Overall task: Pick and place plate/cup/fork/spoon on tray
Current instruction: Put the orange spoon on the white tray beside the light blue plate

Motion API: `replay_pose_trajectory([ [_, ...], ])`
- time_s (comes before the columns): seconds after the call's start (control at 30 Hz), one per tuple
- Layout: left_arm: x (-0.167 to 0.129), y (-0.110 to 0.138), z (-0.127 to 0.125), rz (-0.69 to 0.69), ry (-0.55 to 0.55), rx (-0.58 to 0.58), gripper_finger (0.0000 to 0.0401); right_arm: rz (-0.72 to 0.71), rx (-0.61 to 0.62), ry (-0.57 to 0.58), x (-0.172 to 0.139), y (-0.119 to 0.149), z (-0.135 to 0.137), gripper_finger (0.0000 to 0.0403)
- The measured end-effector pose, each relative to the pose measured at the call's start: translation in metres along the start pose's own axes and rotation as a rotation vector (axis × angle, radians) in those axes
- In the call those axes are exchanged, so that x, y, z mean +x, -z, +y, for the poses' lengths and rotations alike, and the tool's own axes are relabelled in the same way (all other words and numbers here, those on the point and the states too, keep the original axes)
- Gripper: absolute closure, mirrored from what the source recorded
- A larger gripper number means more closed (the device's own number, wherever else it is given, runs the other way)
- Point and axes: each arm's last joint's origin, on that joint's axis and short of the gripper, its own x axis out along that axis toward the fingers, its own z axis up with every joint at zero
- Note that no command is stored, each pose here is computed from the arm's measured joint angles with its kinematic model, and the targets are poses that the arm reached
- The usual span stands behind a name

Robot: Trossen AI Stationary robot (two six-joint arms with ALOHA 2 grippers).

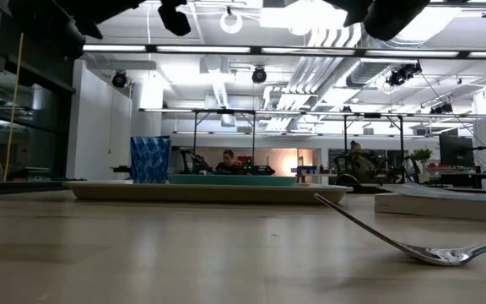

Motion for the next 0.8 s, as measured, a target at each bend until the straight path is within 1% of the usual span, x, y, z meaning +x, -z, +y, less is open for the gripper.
replay_pose_trajectory([
  [0.07, 0.002, -0.001, -0.001, -0.010, 0.001, 0.016, 0.0282, -0.001, 0.012, -0.003, 0.000, 0.002, -0.002, 0.0403],
  [0.2, 0.004, -0.003, 0.000, -0.020, -0.004, 0.050, 0.0376, 0.011, 0.023, -0.010, 0.000, 0.003, -0.002, 0.0403],
  [0.23, 0.004, -0.004, 0.002, -0.023, -0.008, 0.058, 0.0388, 0.011, 0.023, -0.012, 0.000, 0.003, -0.002, 0.0403],
  [0.27, 0.004, -0.005, 0.003, -0.028, -0.014, 0.059, 0.0391, 0.014, 0.022, -0.012, 0.000, 0.004, -0.002, 0.0403],
  [0.4, 0.005, -0.008, 0.008, -0.044, -0.036, 0.051, 0.0372, 0.036, 0.020, -0.025, 0.000, 0.006, -0.001, 0.0403],
  [0.47, 0.006, -0.009, 0.010, -0.048, -0.040, 0.059, 0.0377, 0.060, 0.022, -0.037, 0.000, 0.008, 0.000, 0.0403],
  [0.57, 0.006, -0.011, 0.012, -0.050, -0.038, 0.073, 0.0396, 0.084, 0.023, -0.039, 0.000, 0.010, 0.001, 0.0403],
  [0.7, 0.006, -0.012, 0.013, -0.052, -0.039, 0.075, 0.0393, 0.098, 0.021, -0.037, 0.000, 0.011, 0.001, 0.0403],
  [0.8, 0.006, -0.012, 0.013, -0.050, -0.038, 0.101, 0.0398, 0.100, 0.021, -0.038, 0.000, 0.011, 0.001, 0.0403],
])
